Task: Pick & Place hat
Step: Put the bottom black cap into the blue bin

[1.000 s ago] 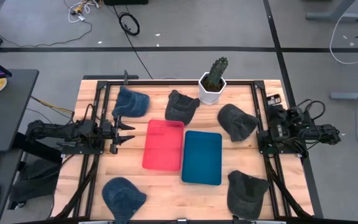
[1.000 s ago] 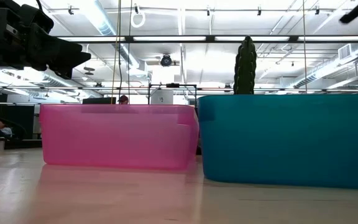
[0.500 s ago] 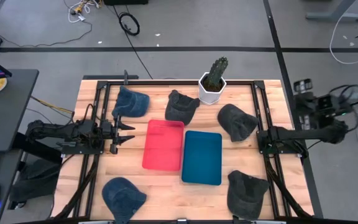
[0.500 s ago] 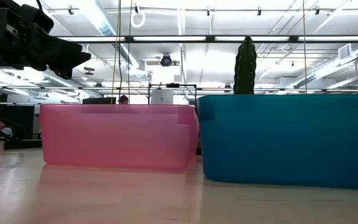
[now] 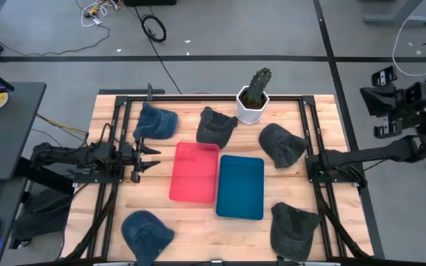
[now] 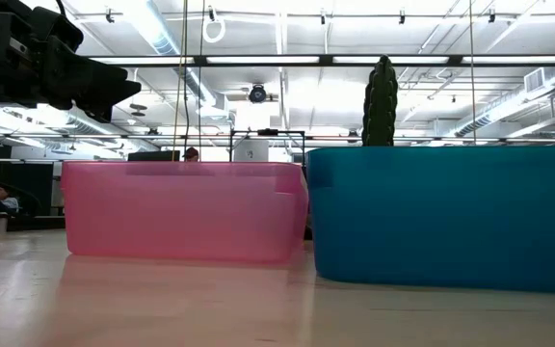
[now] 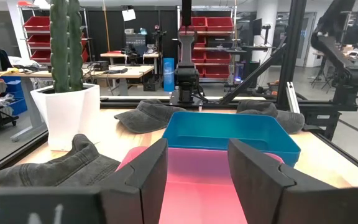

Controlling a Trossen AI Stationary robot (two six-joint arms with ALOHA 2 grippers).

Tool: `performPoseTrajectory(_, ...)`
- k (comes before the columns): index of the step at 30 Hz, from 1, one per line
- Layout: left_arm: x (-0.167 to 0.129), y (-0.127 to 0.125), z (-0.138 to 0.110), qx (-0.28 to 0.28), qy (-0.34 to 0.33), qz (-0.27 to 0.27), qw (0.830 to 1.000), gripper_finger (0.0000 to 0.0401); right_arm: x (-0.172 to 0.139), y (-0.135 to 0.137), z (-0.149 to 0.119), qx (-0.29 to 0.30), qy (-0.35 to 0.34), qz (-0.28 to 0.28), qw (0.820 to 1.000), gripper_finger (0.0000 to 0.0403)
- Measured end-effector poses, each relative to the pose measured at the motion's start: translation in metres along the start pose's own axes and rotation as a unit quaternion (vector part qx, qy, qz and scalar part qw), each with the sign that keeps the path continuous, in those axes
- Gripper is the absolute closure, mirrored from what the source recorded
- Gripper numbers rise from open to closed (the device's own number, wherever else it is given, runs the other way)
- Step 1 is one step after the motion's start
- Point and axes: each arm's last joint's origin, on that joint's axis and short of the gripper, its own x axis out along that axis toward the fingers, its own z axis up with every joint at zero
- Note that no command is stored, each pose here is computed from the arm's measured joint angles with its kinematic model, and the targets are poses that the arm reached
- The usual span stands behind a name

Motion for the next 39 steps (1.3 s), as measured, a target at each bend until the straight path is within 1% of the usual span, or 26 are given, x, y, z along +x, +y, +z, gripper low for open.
performPoseTrajectory(4, 0.000, 0.000, 0.000, 0.000, 0.000, 0.000, 1.000, 0.0229, 0.013, -0.002, 0.018, 0.014, 0.066, 0.005, 0.998, 0.0389)
performPoseTrajectory(10, 0.000, 0.000, 0.000, 0.000, 0.000, 0.000, 1.000, 0.0229, 0.035, -0.002, 0.035, 0.038, 0.144, 0.015, 0.989, 0.0389)
performPoseTrajectory(14, 0.000, 0.000, 0.000, 0.000, 0.000, 0.000, 1.000, 0.0229, 0.053, 0.000, 0.041, 0.068, 0.179, 0.019, 0.981, 0.0389)
performPoseTrajectory(19, 0.000, 0.000, 0.000, 0.000, 0.000, 0.000, 1.000, 0.0229, 0.077, 0.004, 0.048, 0.104, 0.198, 0.066, 0.972, 0.0389)
performPoseTrajectory(22, 0.000, 0.000, 0.000, 0.000, 0.000, 0.000, 1.000, 0.0229, 0.087, 0.007, 0.048, 0.113, 0.230, 0.078, 0.963, 0.0389)
performPoseTrajectory(25, 0.000, 0.000, 0.000, 0.000, 0.000, 0.000, 1.000, 0.0229, 0.094, 0.008, 0.044, 0.113, 0.277, 0.078, 0.951, 0.0389)
performPoseTrajectory(28, 0.000, 0.000, 0.000, 0.000, 0.000, 0.000, 1.000, 0.0229, 0.097, 0.009, 0.038, 0.121, 0.329, 0.074, 0.934, 0.0389)
performPoseTrajectory(31, 0.000, 0.000, 0.000, 0.000, 0.000, 0.000, 1.000, 0.0229, 0.095, 0.010, 0.032, 0.128, 0.383, 0.069, 0.912, 0.0389)
performPoseTrajectory(34, 0.000, 0.000, 0.000, 0.000, 0.000, 0.000, 1.000, 0.0229, 0.094, 0.012, 0.022, 0.132, 0.442, 0.062, 0.885, 0.0389)
performPoseTrajectory(36, 0.000, 0.000, 0.000, 0.000, 0.000, 0.000, 1.000, 0.0229, 0.100, 0.014, 0.017, 0.142, 0.449, 0.066, 0.880, 0.0389)
performPoseTrajectory(39, 0.000, 0.000, 0.000, 0.000, 0.000, 0.000, 1.000, 0.0229, 0.105, 0.020, 0.010, 0.154, 0.467, 0.090, 0.866, 0.0392)
